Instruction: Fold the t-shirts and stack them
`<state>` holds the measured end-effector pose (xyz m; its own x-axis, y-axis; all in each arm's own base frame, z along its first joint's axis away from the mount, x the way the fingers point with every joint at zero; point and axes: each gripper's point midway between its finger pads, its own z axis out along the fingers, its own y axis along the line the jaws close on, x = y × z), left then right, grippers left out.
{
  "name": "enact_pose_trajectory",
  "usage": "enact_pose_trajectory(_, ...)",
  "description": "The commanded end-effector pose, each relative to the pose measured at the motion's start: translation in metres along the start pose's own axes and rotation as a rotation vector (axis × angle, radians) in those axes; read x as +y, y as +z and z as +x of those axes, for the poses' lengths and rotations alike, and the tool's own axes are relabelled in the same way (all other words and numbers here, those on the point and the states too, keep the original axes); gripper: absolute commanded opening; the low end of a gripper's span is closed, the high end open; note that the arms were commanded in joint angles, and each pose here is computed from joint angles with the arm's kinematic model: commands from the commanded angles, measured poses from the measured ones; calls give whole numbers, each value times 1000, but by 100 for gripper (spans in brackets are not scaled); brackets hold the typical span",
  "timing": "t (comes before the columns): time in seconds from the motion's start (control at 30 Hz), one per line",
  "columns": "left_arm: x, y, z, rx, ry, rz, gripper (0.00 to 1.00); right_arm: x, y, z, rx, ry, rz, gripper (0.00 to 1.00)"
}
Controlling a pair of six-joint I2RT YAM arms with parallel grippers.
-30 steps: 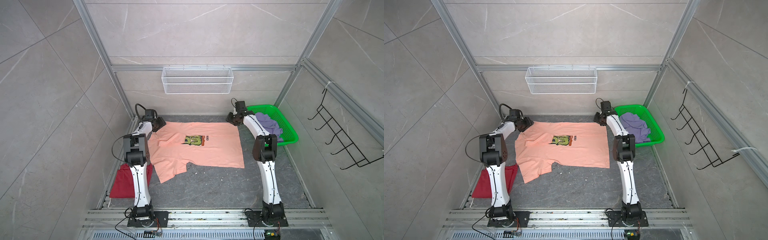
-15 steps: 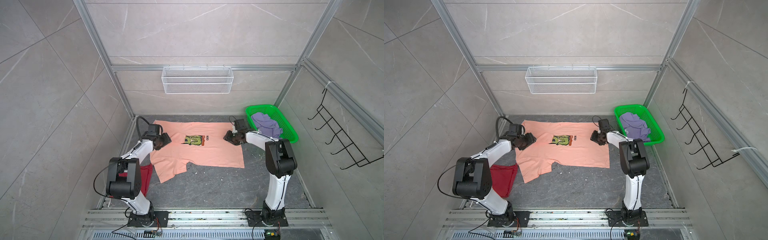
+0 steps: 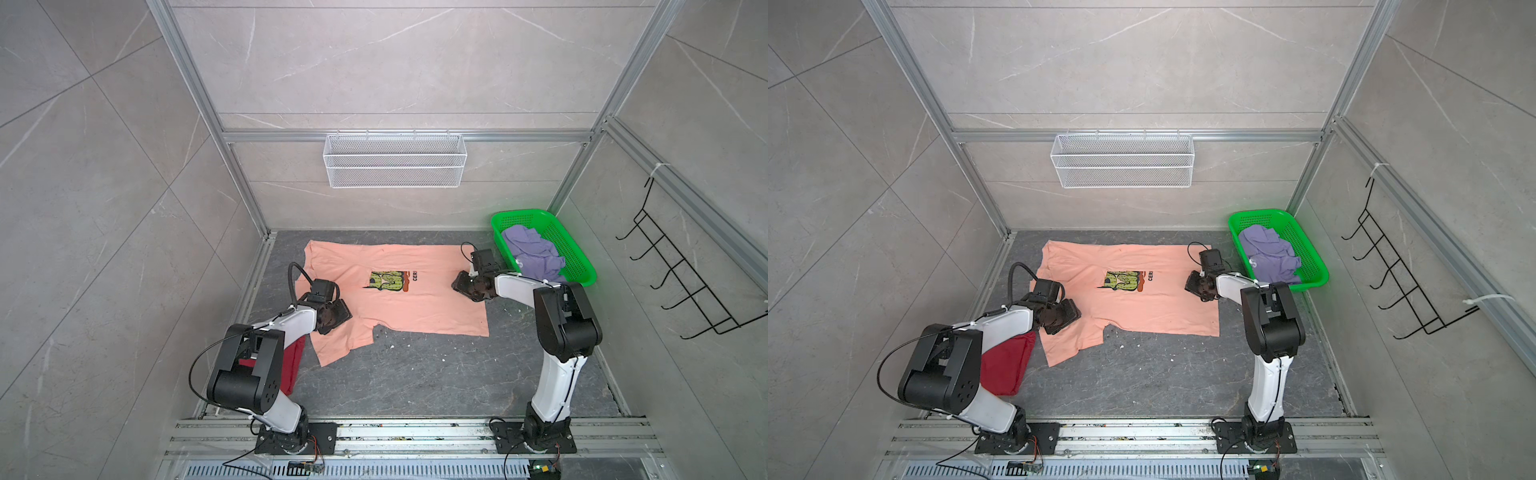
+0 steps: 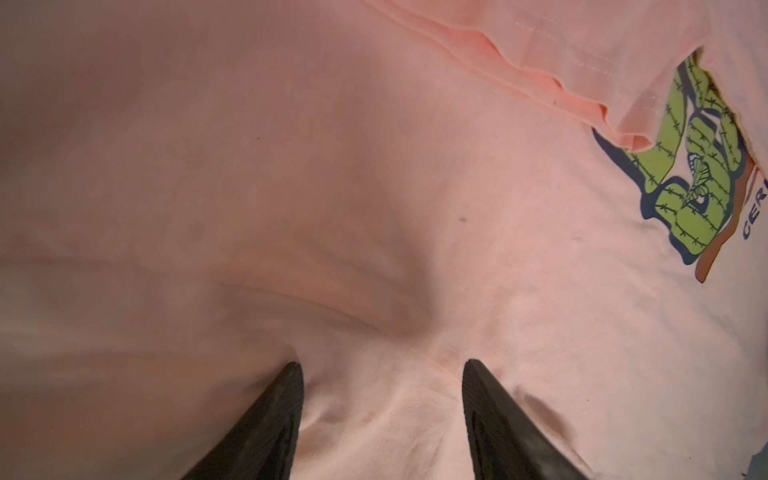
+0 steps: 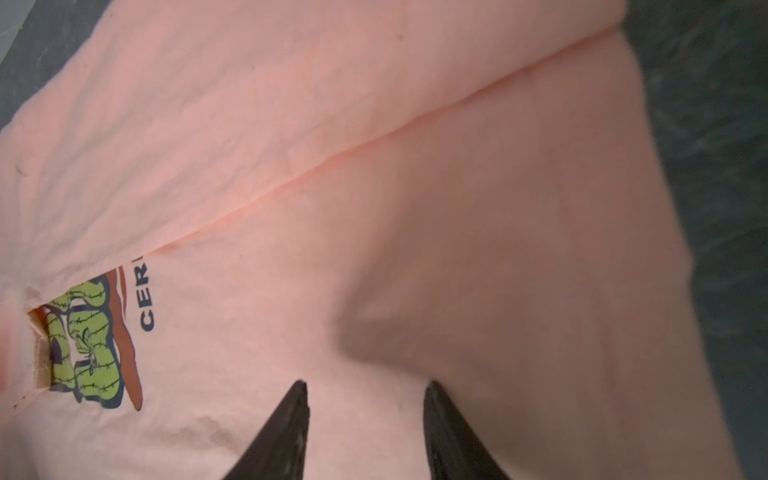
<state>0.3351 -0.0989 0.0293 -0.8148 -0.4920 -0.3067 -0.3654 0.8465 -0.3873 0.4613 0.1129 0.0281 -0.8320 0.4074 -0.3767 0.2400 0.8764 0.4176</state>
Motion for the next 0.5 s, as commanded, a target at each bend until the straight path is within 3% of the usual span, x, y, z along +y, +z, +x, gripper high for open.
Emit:
enact_pose_trajectory(0.0,19,7,38,82,-53,-61,64,-52,3,8,51,33,114,48)
enact_pose_trajectory(0.23,32,4,91,132,-92,-121,64,-70,-2,-1,60,55,84,48)
enact_pose_trajectory(0.47,27,-8,103,114,-100,-114,64,-70,-2,-1,71,53,83,48)
